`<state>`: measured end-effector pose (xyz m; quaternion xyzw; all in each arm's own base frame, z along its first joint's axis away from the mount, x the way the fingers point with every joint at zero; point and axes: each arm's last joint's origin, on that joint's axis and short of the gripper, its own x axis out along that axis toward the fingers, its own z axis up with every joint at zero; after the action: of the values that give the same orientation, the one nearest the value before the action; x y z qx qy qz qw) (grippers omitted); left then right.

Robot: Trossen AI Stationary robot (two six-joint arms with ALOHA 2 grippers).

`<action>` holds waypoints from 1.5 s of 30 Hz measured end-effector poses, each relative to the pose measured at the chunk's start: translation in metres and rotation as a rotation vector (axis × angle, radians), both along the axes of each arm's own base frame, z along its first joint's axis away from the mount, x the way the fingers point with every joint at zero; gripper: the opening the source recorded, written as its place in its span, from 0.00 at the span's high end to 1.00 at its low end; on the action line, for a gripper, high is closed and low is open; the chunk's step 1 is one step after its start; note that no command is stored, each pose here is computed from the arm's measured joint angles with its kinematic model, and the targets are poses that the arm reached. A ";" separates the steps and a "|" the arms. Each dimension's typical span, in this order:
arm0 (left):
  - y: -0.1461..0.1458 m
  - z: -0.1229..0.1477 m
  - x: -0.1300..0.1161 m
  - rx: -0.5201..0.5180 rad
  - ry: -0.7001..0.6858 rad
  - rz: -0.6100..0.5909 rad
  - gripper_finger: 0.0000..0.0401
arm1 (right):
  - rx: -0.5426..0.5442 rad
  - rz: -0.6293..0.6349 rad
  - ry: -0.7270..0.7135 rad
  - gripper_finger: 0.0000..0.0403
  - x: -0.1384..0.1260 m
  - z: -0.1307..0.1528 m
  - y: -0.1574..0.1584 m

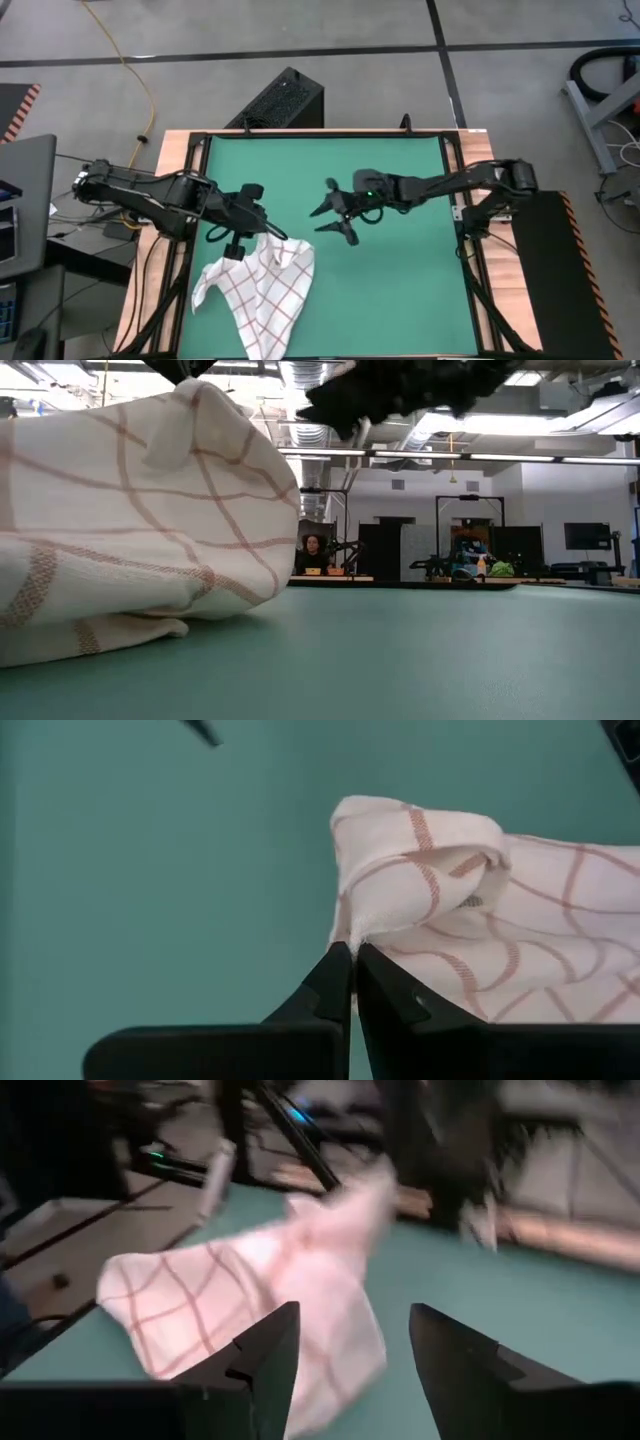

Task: Roll towel into tight, uniform cylinder
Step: Roll the white patterned towel

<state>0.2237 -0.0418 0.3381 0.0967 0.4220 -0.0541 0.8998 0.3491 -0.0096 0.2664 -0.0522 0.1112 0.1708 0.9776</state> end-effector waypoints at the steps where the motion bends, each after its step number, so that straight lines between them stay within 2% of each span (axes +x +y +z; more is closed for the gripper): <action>1: 0.002 0.000 0.001 -0.004 -0.002 0.007 1.00 | -0.028 0.039 -0.032 0.48 0.004 0.006 -0.001; 4: 0.010 -0.001 0.003 -0.015 0.007 0.037 1.00 | -0.111 0.134 -0.082 0.49 0.014 0.017 0.001; 10: 0.029 -0.005 0.011 -0.006 0.016 0.114 1.00 | -0.247 0.257 0.005 0.49 0.029 0.019 0.009; 12: 0.035 -0.006 0.016 -0.004 0.006 0.134 1.00 | -0.306 0.288 -0.012 0.49 0.032 0.022 0.013; 23: 0.047 -0.027 0.039 -0.021 0.083 0.107 1.00 | -0.617 0.386 -0.031 0.49 0.029 0.013 0.030; 30: 0.047 -0.032 0.046 0.006 0.076 0.071 1.00 | -0.656 0.375 -0.004 0.49 0.038 -0.003 0.035; 33: 0.049 -0.030 0.049 0.015 0.042 0.060 1.00 | -0.679 0.338 -0.008 0.49 0.049 -0.014 0.038; 39: 0.052 -0.027 0.051 -0.001 0.005 0.056 1.00 | -0.695 0.343 0.046 0.49 0.062 -0.039 0.046; 43: 0.052 -0.028 0.051 -0.008 0.010 0.044 1.00 | -0.763 0.266 0.110 0.49 0.066 -0.045 0.052; 45: 0.052 -0.028 0.051 -0.001 0.012 0.034 1.00 | -0.788 0.231 0.099 0.49 0.068 -0.042 0.052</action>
<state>0.2746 0.0106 0.3102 0.0885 0.4291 -0.0395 0.8980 0.4171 0.0429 0.2248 -0.4263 0.2082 0.2263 0.8507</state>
